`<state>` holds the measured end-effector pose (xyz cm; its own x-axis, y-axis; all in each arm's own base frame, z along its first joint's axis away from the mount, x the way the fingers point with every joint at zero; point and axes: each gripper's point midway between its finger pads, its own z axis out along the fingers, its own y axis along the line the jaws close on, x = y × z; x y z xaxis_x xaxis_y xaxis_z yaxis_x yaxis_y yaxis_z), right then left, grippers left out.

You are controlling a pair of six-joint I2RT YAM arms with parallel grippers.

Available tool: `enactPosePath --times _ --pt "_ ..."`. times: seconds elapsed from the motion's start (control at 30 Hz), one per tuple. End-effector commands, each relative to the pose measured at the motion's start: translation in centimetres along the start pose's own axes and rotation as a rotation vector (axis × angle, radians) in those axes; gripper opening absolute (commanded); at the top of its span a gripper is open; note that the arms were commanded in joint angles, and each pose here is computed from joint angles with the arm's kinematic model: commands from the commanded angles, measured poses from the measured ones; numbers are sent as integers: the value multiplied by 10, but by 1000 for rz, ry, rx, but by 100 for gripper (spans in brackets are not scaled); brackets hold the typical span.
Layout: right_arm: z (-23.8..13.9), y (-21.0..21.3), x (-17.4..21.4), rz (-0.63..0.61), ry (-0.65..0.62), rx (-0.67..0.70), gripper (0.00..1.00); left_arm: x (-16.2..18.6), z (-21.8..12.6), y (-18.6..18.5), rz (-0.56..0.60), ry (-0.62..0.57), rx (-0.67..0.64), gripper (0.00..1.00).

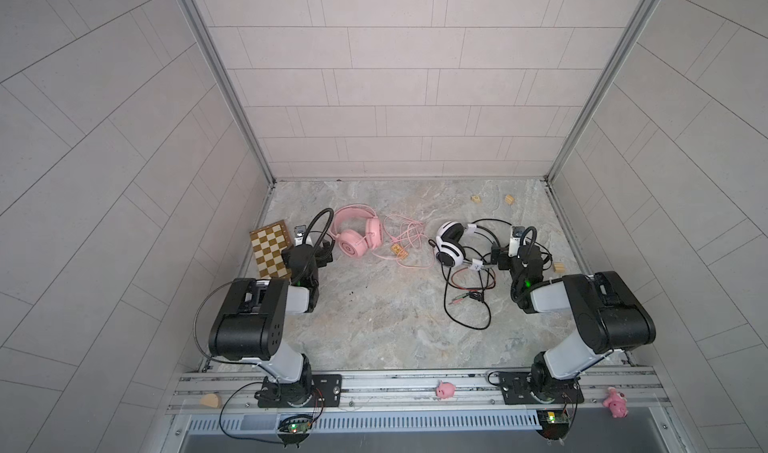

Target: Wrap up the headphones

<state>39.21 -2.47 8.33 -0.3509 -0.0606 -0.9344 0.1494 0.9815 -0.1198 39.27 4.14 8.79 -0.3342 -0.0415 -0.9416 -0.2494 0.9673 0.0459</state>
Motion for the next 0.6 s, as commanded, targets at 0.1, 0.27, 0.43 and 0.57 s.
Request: enactPosePath --times 0.1,0.27,0.43,0.57 --pt "-1 1 -8 -11 -19 -2 99 -1 -1 -1 -9 -9 6 100" --pt "-1 1 -7 -13 -17 -2 99 0 -1 -1 -9 -6 6 100" --pt "-1 1 -7 -10 -18 -3 99 1 1 -9 14 8 47 100" --pt "-1 1 -7 -10 -18 -2 99 1 1 -9 13 8 48 100"
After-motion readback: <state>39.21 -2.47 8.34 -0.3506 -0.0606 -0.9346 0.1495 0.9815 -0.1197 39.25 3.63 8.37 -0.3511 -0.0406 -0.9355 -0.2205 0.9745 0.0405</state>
